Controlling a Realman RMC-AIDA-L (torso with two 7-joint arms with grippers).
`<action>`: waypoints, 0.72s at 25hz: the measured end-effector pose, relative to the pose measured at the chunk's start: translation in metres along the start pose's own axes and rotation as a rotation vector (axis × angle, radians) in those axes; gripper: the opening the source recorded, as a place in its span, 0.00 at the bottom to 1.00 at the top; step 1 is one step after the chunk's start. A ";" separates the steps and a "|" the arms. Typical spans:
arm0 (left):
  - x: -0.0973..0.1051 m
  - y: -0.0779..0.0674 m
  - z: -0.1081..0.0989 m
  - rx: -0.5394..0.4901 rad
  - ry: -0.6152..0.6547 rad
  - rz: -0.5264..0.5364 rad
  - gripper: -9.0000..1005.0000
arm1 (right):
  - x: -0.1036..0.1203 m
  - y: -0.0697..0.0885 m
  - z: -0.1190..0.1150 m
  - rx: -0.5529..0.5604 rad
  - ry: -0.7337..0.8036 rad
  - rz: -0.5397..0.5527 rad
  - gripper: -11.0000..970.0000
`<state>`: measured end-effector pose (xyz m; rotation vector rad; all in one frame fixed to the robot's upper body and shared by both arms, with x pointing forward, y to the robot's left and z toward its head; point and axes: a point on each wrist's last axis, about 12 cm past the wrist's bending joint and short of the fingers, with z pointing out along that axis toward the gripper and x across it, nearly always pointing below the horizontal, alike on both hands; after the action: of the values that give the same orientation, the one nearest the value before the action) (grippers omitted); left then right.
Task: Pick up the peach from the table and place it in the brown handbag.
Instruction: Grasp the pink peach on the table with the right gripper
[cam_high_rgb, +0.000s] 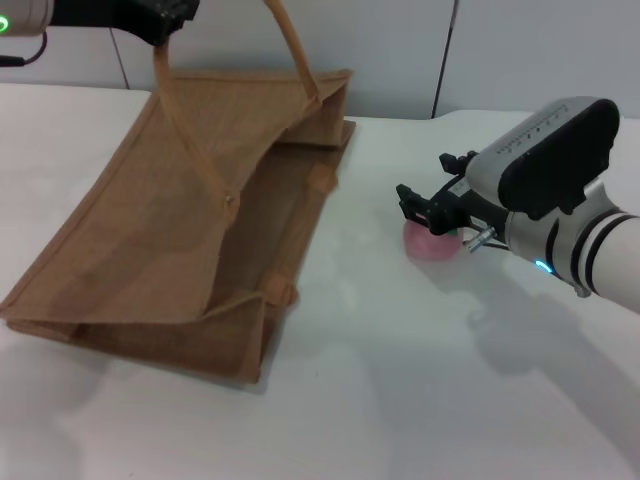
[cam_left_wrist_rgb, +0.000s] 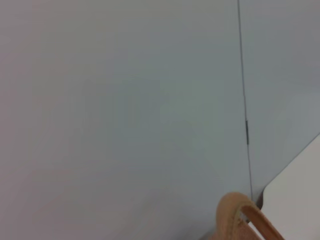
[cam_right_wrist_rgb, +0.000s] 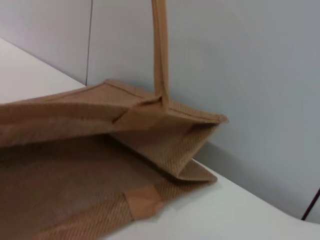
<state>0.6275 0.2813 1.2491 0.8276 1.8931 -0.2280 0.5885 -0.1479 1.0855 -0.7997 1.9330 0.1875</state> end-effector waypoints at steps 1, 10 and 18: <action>-0.001 0.000 -0.002 -0.002 -0.002 0.003 0.13 | -0.001 0.001 -0.001 0.002 0.012 -0.002 0.71; -0.005 0.004 -0.012 -0.030 -0.001 0.010 0.13 | -0.009 0.015 -0.016 -0.015 0.050 -0.019 0.71; -0.016 0.004 -0.023 -0.040 -0.020 0.034 0.13 | 0.004 0.004 -0.015 -0.047 0.120 0.092 0.71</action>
<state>0.6172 0.2889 1.2741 0.8273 1.8580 -0.1765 0.5743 -0.1531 1.0887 -0.7681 2.0868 0.2463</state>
